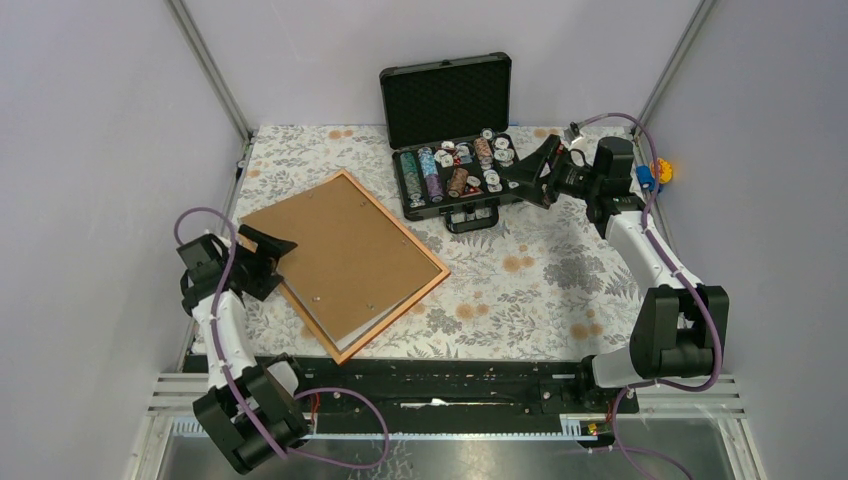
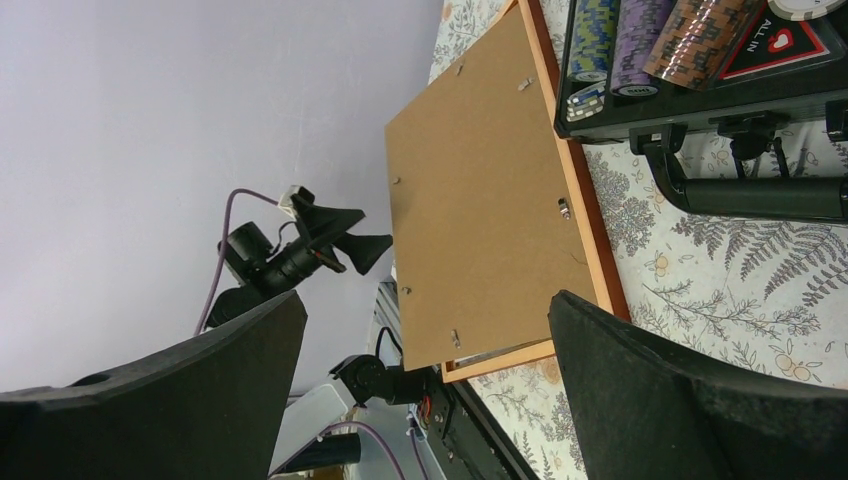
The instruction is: Put the photo into the frame
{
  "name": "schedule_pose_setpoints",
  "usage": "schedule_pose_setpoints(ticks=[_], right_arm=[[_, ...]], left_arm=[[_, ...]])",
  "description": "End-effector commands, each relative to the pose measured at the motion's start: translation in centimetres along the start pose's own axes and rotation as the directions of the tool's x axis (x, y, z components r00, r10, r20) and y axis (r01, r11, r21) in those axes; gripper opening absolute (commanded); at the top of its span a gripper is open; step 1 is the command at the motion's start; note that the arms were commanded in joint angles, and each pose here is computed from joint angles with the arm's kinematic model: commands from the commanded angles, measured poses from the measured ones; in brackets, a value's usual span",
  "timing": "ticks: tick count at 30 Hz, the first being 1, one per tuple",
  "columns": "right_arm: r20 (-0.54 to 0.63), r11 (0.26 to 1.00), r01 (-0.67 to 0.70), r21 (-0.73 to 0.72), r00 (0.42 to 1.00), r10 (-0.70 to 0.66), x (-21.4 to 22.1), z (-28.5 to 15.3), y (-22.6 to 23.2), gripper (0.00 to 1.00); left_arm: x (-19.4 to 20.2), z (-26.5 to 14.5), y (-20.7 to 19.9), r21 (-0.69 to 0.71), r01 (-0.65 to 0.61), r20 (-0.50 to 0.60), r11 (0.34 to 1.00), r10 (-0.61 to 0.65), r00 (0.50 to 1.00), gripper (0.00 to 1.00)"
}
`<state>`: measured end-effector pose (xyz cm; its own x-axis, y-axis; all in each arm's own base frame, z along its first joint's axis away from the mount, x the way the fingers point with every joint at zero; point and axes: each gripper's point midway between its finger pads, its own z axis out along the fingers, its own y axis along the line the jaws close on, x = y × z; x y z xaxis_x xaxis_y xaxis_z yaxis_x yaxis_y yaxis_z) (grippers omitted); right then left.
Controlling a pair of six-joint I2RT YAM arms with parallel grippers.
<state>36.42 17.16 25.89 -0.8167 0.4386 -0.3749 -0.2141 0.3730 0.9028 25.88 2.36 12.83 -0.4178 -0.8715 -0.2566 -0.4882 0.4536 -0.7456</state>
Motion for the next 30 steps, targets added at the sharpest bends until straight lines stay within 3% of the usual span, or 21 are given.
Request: schedule_pose_setpoints(ticks=[1,9,16,23,30], right_arm=[[-0.006,1.000,0.028,-0.008,1.000,-0.028,0.2,0.3,0.4,1.00],[-0.007,0.999,0.032,-0.006,0.999,-0.032,0.3,0.4,0.5,1.00],[-0.070,0.987,0.111,0.117,0.992,-0.104,2.3,2.1,-1.2,1.00],[-0.234,0.934,0.230,0.272,0.958,-0.168,10.1,5.6,-3.1,1.00],[-0.322,0.850,0.205,0.485,0.946,-0.045,20.7,8.0,-7.7,0.95]], left_arm=[[-3.0,-1.6,-1.5,-0.071,-0.052,0.108,0.996,0.059,0.992,0.99],[-5.5,-3.7,-1.3,-0.294,-0.008,0.232,0.956,0.080,0.970,0.99],[-4.2,-1.3,0.8,-0.328,0.012,0.186,0.945,0.052,0.981,0.99],[-1.8,1.2,3.6,-0.392,0.037,0.112,0.919,0.007,0.994,0.99],[-0.7,2.2,-0.2,-0.319,-0.107,0.080,0.942,0.139,0.987,0.99]])
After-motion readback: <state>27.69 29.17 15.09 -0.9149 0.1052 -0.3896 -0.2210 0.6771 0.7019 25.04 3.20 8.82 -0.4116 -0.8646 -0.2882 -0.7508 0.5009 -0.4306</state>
